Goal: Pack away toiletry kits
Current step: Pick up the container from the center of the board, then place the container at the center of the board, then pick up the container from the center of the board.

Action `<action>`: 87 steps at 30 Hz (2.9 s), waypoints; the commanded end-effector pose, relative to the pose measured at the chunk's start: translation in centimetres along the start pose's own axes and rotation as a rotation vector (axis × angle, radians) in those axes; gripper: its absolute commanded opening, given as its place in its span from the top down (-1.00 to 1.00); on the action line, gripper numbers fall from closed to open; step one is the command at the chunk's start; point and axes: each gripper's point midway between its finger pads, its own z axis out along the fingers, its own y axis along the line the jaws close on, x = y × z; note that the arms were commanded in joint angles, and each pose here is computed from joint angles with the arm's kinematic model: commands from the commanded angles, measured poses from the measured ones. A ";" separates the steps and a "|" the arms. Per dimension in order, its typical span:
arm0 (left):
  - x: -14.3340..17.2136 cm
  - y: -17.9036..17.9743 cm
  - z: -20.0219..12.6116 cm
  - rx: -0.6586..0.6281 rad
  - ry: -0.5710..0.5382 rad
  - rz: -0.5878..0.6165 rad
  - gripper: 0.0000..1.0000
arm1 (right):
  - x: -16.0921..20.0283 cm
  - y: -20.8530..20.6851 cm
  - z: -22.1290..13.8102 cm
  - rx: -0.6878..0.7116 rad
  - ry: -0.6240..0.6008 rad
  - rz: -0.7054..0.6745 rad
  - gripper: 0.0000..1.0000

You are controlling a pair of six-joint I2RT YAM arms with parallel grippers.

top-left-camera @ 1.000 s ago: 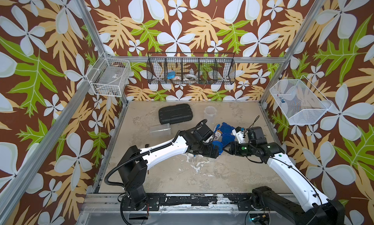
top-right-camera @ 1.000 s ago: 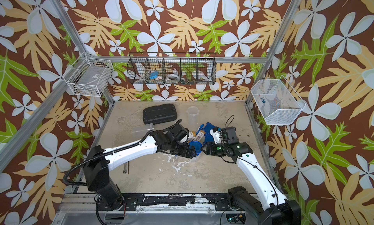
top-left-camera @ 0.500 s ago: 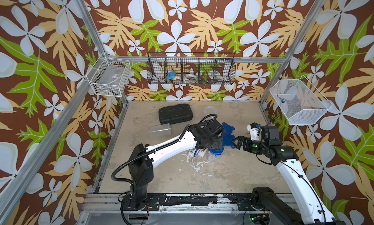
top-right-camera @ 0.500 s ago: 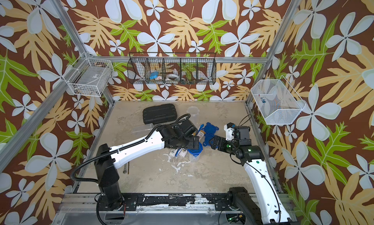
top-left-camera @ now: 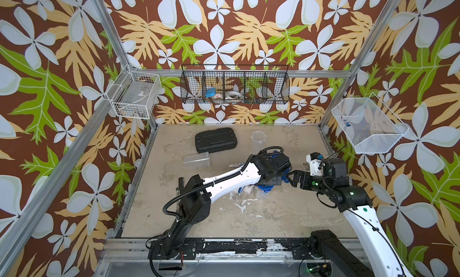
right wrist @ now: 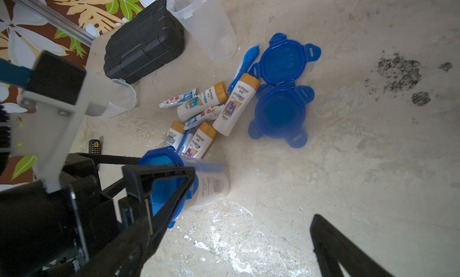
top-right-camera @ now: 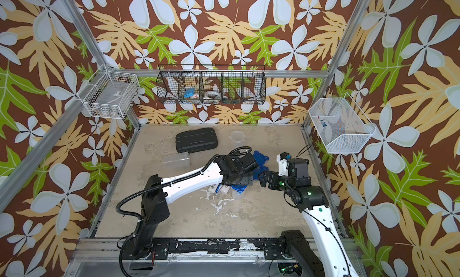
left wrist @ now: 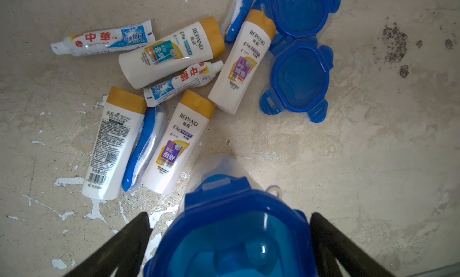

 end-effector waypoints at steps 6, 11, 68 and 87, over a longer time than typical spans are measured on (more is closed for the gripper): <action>0.8 1.6 0.8 -0.099 0.008 0.014 -0.99 | 0.1 -0.8 -0.2 0.060 -0.006 -0.037 -1.00; 0.9 2.5 0.2 -0.117 -0.002 0.029 -0.92 | -0.2 -0.9 -0.5 0.077 -0.017 -0.047 -1.00; -8.8 34.7 -8.0 -0.420 -0.151 -0.196 -0.99 | -4.4 1.5 -1.3 0.082 -0.017 -0.157 -0.91; -15.1 29.4 1.4 -0.613 0.016 0.118 -0.90 | -3.2 1.1 -1.3 0.101 0.039 -0.161 -0.90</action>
